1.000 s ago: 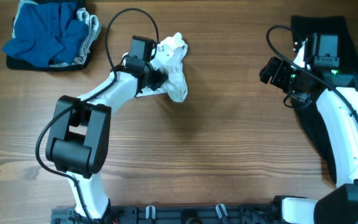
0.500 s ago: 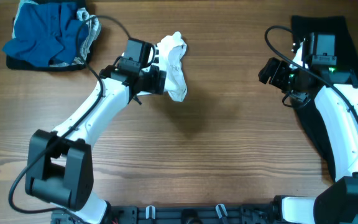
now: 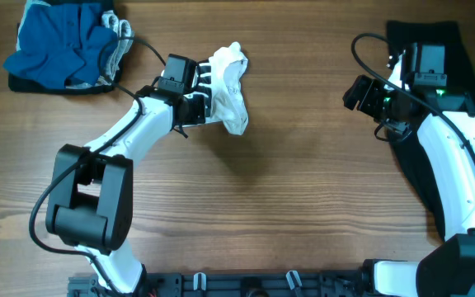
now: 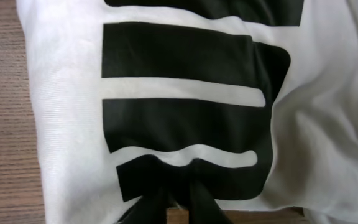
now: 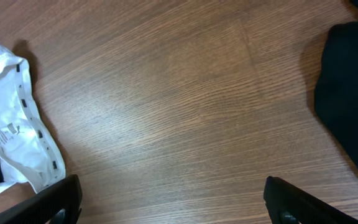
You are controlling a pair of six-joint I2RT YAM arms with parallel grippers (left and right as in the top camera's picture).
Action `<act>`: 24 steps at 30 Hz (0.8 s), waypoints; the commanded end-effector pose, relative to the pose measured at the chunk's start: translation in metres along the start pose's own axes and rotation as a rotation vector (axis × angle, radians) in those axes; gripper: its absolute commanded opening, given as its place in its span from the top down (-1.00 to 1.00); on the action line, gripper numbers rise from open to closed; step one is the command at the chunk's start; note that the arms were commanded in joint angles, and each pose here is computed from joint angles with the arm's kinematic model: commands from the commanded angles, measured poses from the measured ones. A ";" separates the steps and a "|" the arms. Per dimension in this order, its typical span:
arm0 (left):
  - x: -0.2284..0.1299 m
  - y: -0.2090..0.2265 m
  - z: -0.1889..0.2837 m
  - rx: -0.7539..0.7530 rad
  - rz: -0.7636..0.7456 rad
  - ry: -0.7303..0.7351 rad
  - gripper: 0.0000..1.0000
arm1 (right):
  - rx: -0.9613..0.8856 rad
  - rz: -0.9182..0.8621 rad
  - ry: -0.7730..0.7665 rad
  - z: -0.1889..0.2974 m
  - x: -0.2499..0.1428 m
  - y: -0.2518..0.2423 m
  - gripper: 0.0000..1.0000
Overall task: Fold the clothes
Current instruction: 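Lift and turn the bundle with the left gripper toward the left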
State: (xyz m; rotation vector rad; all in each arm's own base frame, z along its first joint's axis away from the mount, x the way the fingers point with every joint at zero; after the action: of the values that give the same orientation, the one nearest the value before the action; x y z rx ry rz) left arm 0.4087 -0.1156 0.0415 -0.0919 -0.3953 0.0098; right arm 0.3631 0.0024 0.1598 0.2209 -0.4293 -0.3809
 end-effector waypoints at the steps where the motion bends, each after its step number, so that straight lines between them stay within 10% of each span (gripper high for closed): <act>1: -0.017 0.017 -0.016 0.062 0.024 0.069 0.86 | 0.004 0.013 -0.010 -0.002 0.005 0.001 -0.89; 10: -0.034 0.084 -0.040 0.325 0.058 0.132 0.77 | 0.005 0.014 -0.013 -0.002 0.006 0.001 -0.89; 16: -0.027 0.118 -0.029 0.480 -0.116 0.139 0.16 | 0.006 0.014 -0.016 -0.002 0.006 0.001 -0.89; 24: 0.020 0.078 0.014 0.444 -0.209 0.015 0.17 | 0.002 0.012 -0.002 -0.009 0.006 0.000 -0.89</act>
State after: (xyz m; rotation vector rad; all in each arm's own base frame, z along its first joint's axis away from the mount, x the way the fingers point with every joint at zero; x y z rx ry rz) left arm 0.4084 -0.0202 0.0211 0.3632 -0.3053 -0.0554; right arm 0.3678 0.0021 0.1606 0.2233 -0.4467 -0.3789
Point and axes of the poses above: each gripper's point midway between its finger pads, its own z axis back along the fingers, its own y axis along the line the jaws close on, x = y × z, the point moved 1 cm from there along z, back along the fingers, and after that the axes turned 1 degree about z, right-handed, at the moved point
